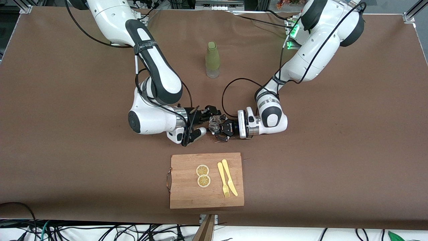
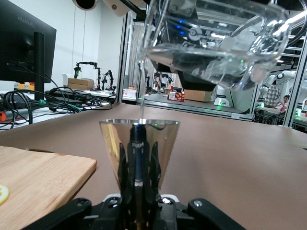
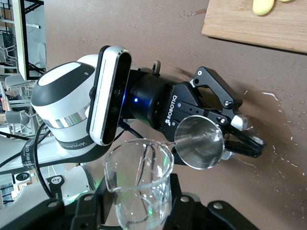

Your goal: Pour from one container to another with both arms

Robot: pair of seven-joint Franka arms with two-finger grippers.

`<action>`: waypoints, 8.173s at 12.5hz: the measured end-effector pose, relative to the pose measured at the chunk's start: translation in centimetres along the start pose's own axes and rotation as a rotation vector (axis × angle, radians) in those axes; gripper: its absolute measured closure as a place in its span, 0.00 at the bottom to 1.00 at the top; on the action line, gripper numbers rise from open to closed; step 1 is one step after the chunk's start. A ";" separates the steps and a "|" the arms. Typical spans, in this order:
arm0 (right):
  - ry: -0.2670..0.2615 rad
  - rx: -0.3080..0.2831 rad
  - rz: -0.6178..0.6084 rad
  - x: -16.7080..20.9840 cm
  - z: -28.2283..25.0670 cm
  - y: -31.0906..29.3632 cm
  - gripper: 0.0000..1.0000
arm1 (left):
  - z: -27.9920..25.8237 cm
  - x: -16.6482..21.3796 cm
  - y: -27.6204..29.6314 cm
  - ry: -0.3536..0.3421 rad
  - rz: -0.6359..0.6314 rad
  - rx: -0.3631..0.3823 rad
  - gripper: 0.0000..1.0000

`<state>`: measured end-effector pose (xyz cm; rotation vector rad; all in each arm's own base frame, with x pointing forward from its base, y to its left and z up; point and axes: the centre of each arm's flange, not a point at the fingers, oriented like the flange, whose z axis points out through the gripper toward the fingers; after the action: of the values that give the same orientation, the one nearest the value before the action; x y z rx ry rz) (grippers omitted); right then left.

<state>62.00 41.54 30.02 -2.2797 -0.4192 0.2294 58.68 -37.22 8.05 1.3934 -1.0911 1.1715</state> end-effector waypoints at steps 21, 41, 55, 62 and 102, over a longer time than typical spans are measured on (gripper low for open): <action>-0.001 -0.119 -0.596 -9.2 -12.7 11.6 0.51 | -6.8 4.4 -6.1 -0.049 -0.004 0.101 0.91; 0.253 0.023 -1.132 -23.8 -23.5 42.4 0.51 | -50.5 2.1 -8.7 -0.084 0.020 -0.056 0.91; 0.299 -0.039 -1.140 -21.7 -23.1 46.9 0.38 | -51.8 -3.9 -5.9 -0.046 0.020 -0.045 0.72; 0.184 -0.098 -1.050 -25.0 -27.5 49.5 0.00 | -52.2 -4.0 -5.7 -0.045 0.033 -0.043 0.60; 0.136 -0.856 0.455 -26.1 -47.9 3.0 0.00 | -40.7 50.7 7.9 -1.100 -1.164 1.125 0.00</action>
<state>52.51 -2.58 60.77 -3.1963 0.1258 0.1260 53.02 -0.05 61.69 3.0837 0.1065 -0.0780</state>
